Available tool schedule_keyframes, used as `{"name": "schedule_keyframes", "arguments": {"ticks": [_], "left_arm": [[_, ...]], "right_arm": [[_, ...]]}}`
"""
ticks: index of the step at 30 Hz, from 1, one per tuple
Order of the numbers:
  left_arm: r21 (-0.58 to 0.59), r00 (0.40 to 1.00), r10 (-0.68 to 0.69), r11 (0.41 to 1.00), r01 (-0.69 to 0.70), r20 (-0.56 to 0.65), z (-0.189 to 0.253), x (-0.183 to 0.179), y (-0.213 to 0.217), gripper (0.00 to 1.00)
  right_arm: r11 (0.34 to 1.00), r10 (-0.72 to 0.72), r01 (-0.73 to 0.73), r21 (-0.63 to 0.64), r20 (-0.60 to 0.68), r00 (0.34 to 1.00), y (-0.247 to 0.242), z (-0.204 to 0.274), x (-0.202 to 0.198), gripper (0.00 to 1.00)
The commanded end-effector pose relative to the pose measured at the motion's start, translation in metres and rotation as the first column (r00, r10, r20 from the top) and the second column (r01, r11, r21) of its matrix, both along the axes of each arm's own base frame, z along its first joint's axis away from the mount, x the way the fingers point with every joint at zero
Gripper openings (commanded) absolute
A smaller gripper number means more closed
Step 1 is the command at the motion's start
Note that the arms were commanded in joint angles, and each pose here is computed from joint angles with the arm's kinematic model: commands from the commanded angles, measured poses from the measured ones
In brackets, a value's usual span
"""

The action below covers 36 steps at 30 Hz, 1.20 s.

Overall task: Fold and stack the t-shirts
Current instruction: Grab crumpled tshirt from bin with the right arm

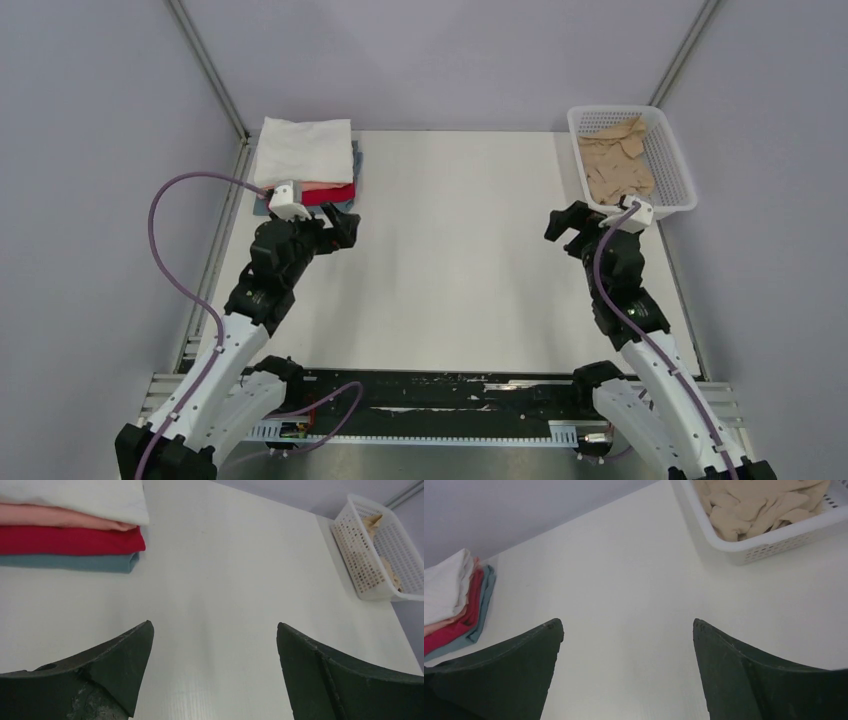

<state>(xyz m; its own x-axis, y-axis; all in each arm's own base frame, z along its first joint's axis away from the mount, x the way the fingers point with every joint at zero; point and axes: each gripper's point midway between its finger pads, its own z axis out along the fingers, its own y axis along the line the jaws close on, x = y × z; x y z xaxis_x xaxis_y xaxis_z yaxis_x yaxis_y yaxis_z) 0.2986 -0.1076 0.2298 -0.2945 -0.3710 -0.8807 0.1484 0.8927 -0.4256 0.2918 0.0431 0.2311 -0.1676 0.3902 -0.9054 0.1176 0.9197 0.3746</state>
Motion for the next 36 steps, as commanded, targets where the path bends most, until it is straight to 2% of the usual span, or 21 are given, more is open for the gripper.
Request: {"name": "schedule_keyframes", "arguments": {"ticks": [1,4,7,10,12,17,22,26,30,33,35,36], "left_arm": [[0.009,0.995,0.002,1.000,-0.003,0.100,0.039,0.012,-0.001,1.00],[0.025,0.998,0.016,1.000,-0.018,0.065,0.029,0.015,0.001,1.00],[0.034,0.998,0.032,0.999,-0.034,0.059,0.026,0.017,0.004,1.00],[0.046,0.997,0.046,0.998,-0.049,0.058,0.025,0.021,0.006,1.00],[0.055,0.997,0.053,0.997,-0.056,0.048,0.022,0.024,0.007,1.00],[0.079,0.998,0.066,0.995,-0.066,-0.002,0.009,0.032,0.006,1.00],[0.091,0.997,0.073,0.993,-0.071,-0.019,0.004,0.036,0.007,1.00],[0.097,0.996,0.084,0.992,-0.080,-0.029,0.001,0.037,0.009,1.00],[0.102,0.996,0.084,0.992,-0.080,-0.037,-0.001,0.038,0.008,1.00],[0.103,0.995,0.088,0.991,-0.083,-0.048,-0.004,0.038,0.009,1.00],[0.105,0.994,0.095,0.991,-0.089,-0.054,-0.005,0.039,0.009,1.00],[0.107,0.994,0.096,0.990,-0.089,-0.058,-0.006,0.039,0.010,1.00]], "right_arm": [[0.992,-0.122,0.122,0.015,0.098,0.988,-0.015,0.050,0.023,1.00],[0.984,-0.169,0.174,-0.049,0.097,0.981,-0.022,0.067,0.046,1.00],[0.955,-0.266,0.264,-0.135,0.005,0.964,-0.045,0.070,0.077,1.00],[0.949,-0.309,0.298,-0.102,-0.116,0.944,-0.079,0.061,0.118,1.00],[0.945,-0.327,0.321,-0.065,-0.150,0.933,-0.116,0.064,0.147,1.00],[0.956,-0.287,0.290,-0.050,-0.374,0.882,-0.169,0.002,0.211,1.00],[0.969,-0.248,0.212,-0.128,-0.466,0.849,-0.197,-0.060,0.267,1.00],[0.967,-0.255,0.202,-0.156,-0.558,0.790,-0.209,-0.113,0.286,1.00],[0.969,-0.248,0.198,-0.150,-0.632,0.734,-0.211,-0.165,0.285,0.99],[0.974,-0.219,0.201,-0.108,-0.686,0.694,-0.208,-0.199,0.275,0.93],[0.977,-0.189,0.205,-0.065,-0.709,0.679,-0.206,-0.214,0.270,0.80],[0.977,-0.175,0.208,-0.042,-0.714,0.678,-0.205,-0.217,0.269,0.69]]}}
